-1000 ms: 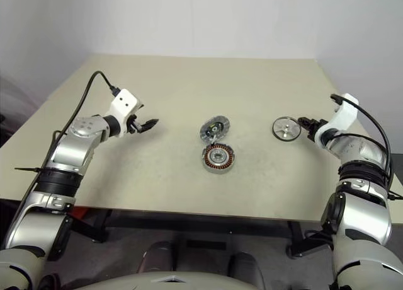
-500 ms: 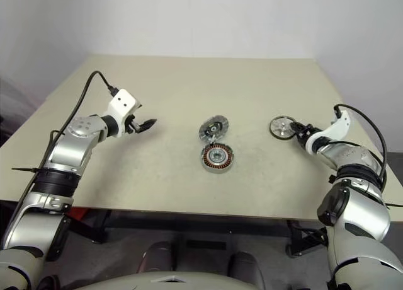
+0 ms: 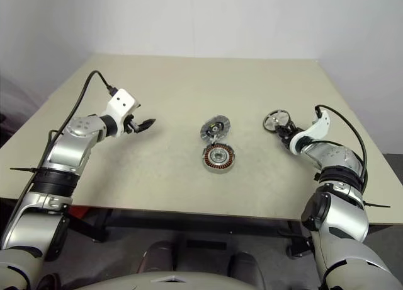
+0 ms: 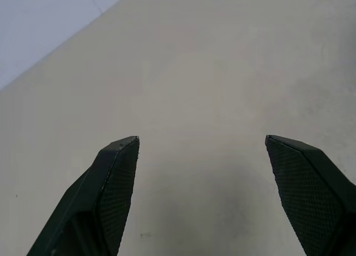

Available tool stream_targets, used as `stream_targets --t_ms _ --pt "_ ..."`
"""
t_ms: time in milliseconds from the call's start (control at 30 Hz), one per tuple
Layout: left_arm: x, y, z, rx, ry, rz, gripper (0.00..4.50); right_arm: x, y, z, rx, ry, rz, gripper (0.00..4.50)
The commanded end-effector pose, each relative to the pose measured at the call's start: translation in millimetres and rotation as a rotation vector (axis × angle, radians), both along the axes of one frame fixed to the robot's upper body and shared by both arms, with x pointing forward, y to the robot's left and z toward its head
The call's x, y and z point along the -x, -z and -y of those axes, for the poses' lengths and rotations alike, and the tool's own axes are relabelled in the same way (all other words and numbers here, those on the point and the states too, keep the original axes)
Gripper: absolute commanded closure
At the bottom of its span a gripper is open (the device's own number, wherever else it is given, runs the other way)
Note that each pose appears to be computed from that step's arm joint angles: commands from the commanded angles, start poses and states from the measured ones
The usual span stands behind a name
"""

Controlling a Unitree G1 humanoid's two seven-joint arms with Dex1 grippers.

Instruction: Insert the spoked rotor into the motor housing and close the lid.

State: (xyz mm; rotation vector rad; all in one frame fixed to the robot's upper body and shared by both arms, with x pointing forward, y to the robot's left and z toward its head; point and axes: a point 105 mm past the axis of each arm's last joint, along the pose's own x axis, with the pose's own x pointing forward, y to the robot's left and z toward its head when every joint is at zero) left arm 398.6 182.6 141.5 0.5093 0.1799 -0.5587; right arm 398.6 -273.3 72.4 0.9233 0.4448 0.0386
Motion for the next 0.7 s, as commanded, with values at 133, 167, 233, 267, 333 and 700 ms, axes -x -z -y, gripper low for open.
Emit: stream_targets --t_ms 133,167,233,267,333,700 --pt "-1.2 -17.3 0.4 -0.012 0.013 0.062 0.68 -1.5 -54.1 -16.5 -0.205 -0.076 0.205 4.18" --pt "-1.2 -17.2 0.9 -0.012 0.014 0.061 0.68 1.9 -62.9 -22.5 -0.251 -0.112 0.242 4.18" --pt "-1.3 -16.7 2.0 -0.014 0.019 0.060 0.68 23.5 -82.1 -46.3 -0.347 -0.279 0.326 4.18" --pt "-1.2 -16.4 2.5 -0.015 0.021 0.059 0.68 35.1 -84.7 -56.5 -0.361 -0.348 0.336 4.18" --pt "-1.0 -15.7 3.3 -0.016 0.026 0.057 0.68 54.6 -80.9 -69.8 -0.358 -0.441 0.319 4.18" --pt "-0.7 -10.9 9.4 -0.018 0.049 0.046 0.68 121.9 -51.5 -108.9 -0.336 -0.770 0.148 4.18"
